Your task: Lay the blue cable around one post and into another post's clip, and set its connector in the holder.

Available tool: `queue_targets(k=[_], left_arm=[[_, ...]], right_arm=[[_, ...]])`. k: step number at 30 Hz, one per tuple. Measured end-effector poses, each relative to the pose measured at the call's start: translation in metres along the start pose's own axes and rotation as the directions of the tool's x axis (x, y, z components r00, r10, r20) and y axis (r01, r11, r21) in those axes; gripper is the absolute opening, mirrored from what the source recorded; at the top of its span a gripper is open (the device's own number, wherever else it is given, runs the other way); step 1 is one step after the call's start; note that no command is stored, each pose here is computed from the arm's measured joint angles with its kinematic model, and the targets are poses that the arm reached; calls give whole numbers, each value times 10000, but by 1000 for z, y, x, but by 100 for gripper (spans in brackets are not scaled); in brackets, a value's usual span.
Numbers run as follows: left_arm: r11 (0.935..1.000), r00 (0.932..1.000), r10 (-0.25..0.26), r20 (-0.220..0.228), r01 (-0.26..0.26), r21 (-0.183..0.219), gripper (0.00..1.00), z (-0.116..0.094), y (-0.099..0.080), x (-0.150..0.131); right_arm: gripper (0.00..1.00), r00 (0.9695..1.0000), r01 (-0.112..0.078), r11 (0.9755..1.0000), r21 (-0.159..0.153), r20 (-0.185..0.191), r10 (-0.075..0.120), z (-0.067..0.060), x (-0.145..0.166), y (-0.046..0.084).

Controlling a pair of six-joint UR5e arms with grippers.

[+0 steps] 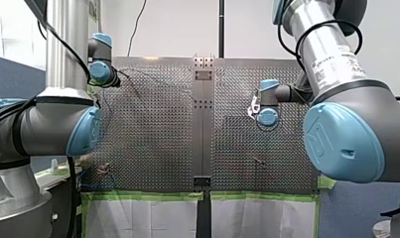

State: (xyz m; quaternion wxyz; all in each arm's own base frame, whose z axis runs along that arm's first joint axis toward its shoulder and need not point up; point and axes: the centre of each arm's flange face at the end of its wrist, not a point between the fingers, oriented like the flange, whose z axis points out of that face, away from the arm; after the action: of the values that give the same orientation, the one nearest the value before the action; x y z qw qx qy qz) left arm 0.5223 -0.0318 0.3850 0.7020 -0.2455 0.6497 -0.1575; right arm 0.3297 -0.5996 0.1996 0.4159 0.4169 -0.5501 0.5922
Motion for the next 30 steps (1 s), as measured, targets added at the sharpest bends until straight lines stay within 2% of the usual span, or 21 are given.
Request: queue_targets(k=[2, 5, 8, 10, 17, 20, 23, 27, 29, 30], left_arm=[[10000, 10000, 0, -3, 0, 1, 100, 0, 0, 0], [10000, 10000, 0, -5, 0, 5, 100, 0, -1, 0], [10000, 10000, 4, -11, -4, 12, 100, 0, -1, 1], [10000, 10000, 8, -16, -8, 21, 100, -1, -2, 1], [10000, 10000, 13, -32, -13, 44, 100, -1, -3, 2], [10000, 10000, 13, -36, -13, 50, 100, -1, -4, 2], [10000, 10000, 12, -43, -12, 62, 100, -1, -4, 3], [10000, 10000, 12, -57, -11, 80, 100, -1, -5, 3], [10000, 10000, 11, -61, -11, 88, 100, -2, -6, 4], [10000, 10000, 11, -62, -11, 89, 100, -2, -6, 4]], right_arm=[[0, 10000, 26, 9996, -287, -58, -28, 1, -3, 14], [0, 9998, 27, 9970, -769, -180, -41, 2, -7, 36], [0, 9995, 31, 9920, -1262, -317, -72, 3, -10, 58], [0, 9991, 44, 9875, -1576, -403, -109, 3, -12, 73], [0, 9981, 133, 9736, -2278, -553, -266, 0, -19, 118], [0, 9973, 344, 9653, -2590, -533, -498, -3, -24, 140], [0, 9965, 586, 9557, -2884, -397, -731, -7, -35, 161], [0, 9951, 904, 9398, -3297, -90, -988, -16, -56, 193], [0, 9941, 1031, 9339, -3423, 36, -1085, -19, -64, 204], [0, 9934, 1114, 9301, -3501, 124, -1144, -22, -69, 211]])
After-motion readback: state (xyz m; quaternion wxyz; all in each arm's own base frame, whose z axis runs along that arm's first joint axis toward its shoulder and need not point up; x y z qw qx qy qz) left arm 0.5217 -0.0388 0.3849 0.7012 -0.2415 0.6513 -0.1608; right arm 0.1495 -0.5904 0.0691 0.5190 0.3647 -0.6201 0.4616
